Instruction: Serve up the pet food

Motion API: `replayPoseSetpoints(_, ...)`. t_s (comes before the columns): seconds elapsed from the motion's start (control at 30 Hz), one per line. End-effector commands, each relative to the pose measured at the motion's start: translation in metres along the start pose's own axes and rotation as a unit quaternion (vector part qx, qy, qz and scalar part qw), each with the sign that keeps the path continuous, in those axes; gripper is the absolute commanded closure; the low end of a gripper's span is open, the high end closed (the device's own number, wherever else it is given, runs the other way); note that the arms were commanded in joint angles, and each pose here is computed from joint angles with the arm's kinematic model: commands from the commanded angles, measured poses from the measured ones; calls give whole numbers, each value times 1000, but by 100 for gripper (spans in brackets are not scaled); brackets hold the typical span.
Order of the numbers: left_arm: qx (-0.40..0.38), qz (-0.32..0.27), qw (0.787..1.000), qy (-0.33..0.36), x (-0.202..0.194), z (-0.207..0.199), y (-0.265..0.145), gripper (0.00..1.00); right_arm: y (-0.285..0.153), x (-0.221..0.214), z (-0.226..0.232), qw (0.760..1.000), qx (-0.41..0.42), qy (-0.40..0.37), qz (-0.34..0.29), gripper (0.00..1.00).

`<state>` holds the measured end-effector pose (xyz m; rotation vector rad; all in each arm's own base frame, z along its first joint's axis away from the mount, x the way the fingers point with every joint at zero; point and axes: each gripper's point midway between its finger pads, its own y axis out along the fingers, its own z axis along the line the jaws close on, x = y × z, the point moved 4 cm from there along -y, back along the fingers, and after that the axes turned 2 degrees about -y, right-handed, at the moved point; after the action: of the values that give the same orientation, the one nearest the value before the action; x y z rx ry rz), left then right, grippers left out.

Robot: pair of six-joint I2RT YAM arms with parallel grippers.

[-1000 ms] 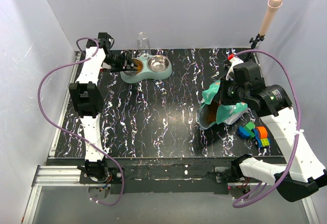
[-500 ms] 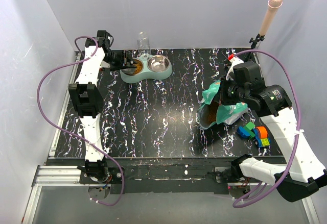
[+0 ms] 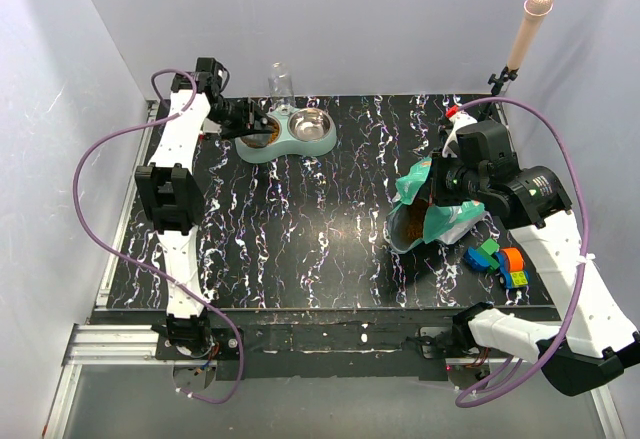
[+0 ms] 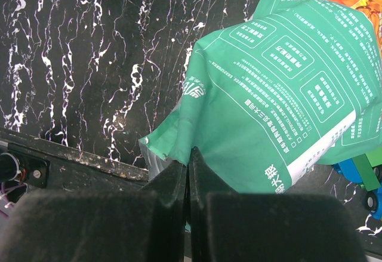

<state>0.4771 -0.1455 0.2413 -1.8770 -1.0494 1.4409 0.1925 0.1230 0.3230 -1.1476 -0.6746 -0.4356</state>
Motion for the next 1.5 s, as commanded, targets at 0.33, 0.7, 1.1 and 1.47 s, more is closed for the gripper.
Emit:
replayPoseSetpoints(0.33,67,-1,997,-38,-24,47,-28,100,-21,38,15,995,34,12,-95,99)
replayPoseSetpoints(0.7,53,-36,996,58,-25,69,-50,100,-18,44,9,997,0,5,-81,99)
replayPoseSetpoints(1.1,-121,31,943,307,-56,94,-82,100,-14,29,0,999,-32,8,-33,99)
replayPoseSetpoints(1.47,-106,197,801,555,-183,259,-87,100,-18,38,14,998,24,-61,-24,99)
